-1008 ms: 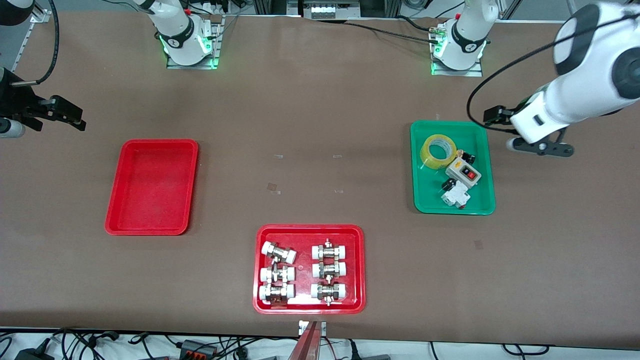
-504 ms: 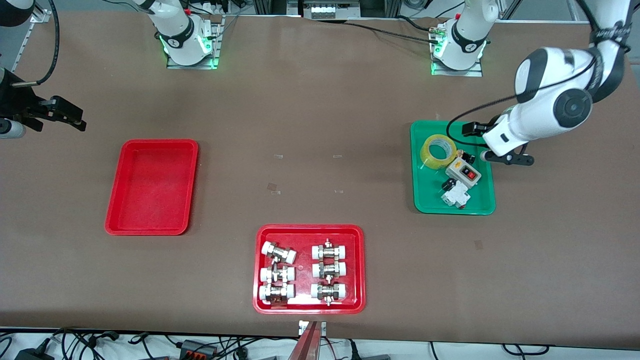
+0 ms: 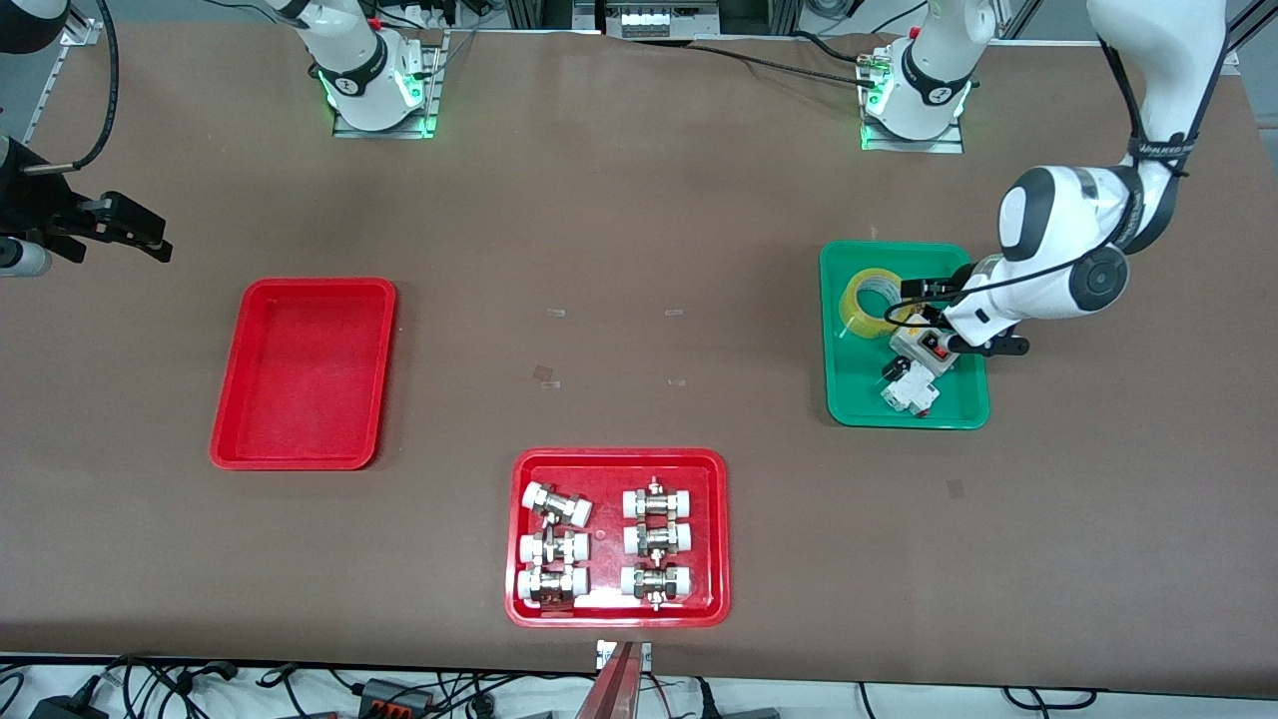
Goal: Left arm passes tape to right arm into tray
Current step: 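Lower the left gripper onto the yellow tape roll and grasp it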
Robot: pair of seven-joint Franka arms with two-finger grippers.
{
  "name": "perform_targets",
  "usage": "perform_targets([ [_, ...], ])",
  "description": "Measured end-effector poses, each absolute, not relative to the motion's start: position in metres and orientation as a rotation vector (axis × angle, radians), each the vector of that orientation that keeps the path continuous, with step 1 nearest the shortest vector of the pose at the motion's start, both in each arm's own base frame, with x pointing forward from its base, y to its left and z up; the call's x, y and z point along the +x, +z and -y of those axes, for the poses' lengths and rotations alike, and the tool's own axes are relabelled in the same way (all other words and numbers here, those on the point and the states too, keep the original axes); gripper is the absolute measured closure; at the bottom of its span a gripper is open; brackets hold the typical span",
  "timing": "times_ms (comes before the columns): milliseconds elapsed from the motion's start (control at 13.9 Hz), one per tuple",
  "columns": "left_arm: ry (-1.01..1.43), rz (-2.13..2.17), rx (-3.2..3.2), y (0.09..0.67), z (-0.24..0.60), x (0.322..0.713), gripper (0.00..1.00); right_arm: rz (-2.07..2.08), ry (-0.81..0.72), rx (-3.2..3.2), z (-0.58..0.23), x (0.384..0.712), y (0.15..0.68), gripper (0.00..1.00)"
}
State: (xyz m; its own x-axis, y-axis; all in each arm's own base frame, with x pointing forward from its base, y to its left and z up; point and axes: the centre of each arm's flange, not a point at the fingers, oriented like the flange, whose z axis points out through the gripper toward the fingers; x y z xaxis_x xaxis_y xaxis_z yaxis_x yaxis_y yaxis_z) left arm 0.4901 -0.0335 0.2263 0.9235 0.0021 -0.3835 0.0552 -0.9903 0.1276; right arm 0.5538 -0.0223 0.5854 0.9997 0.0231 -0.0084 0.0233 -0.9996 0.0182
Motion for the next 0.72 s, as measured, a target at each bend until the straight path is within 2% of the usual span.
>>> perform_targets([
  [360,-0.576,-0.067,2.942,0.204,0.034,0.481,0.00,-0.035,-0.013,3.123,0.023,0.554,0.585,0.00],
  [720,-0.603,-0.085,2.938,0.192,0.041,0.474,0.08,-0.033,-0.013,3.123,0.023,0.554,0.585,0.00],
])
